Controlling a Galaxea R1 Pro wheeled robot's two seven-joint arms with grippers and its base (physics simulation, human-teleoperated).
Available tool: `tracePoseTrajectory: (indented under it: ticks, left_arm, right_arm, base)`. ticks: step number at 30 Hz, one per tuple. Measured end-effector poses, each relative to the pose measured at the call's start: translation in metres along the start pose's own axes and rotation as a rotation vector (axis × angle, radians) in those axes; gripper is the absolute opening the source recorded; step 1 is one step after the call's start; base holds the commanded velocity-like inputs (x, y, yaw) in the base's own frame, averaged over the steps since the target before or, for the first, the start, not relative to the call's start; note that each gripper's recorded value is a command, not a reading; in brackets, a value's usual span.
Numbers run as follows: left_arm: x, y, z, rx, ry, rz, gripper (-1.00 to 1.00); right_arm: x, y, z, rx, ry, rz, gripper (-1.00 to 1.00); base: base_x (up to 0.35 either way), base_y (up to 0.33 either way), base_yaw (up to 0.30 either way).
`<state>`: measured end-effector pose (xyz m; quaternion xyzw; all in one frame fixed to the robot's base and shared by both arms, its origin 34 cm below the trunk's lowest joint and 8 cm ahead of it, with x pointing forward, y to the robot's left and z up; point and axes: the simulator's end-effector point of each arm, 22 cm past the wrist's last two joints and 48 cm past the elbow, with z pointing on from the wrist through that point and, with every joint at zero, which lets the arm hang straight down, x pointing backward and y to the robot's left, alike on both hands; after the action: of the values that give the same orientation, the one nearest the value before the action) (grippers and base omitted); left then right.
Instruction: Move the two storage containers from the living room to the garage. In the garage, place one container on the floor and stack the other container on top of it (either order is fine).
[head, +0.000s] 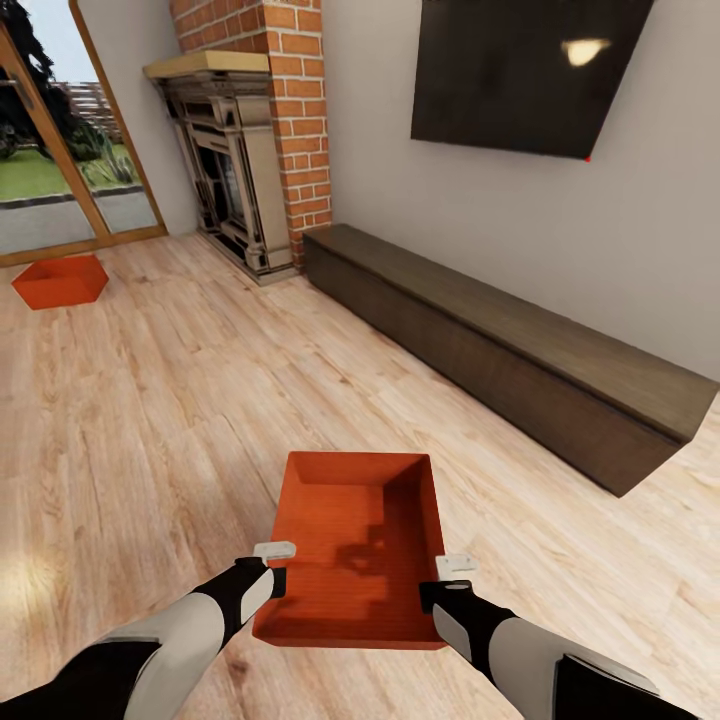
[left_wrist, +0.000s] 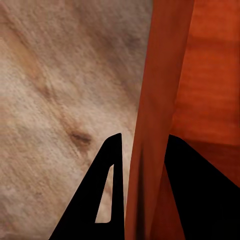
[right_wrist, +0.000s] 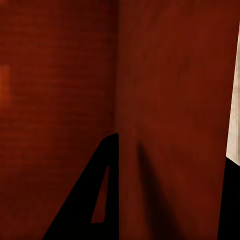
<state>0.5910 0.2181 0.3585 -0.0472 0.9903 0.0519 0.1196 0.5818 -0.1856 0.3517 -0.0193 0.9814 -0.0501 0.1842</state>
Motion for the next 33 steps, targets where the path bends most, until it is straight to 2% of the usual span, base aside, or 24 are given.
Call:
tracePoseTrajectory:
  ticks: [33]
  left_arm:
    - [-0.023, 0.004, -0.061, 0.0, 0.003, 0.003, -1.0]
  right_arm:
    - [-0.03, -0.008, -0.056, -0.003, 0.004, 0.0, -1.0]
  base:
    - [0.0, 0.0, 0.0]
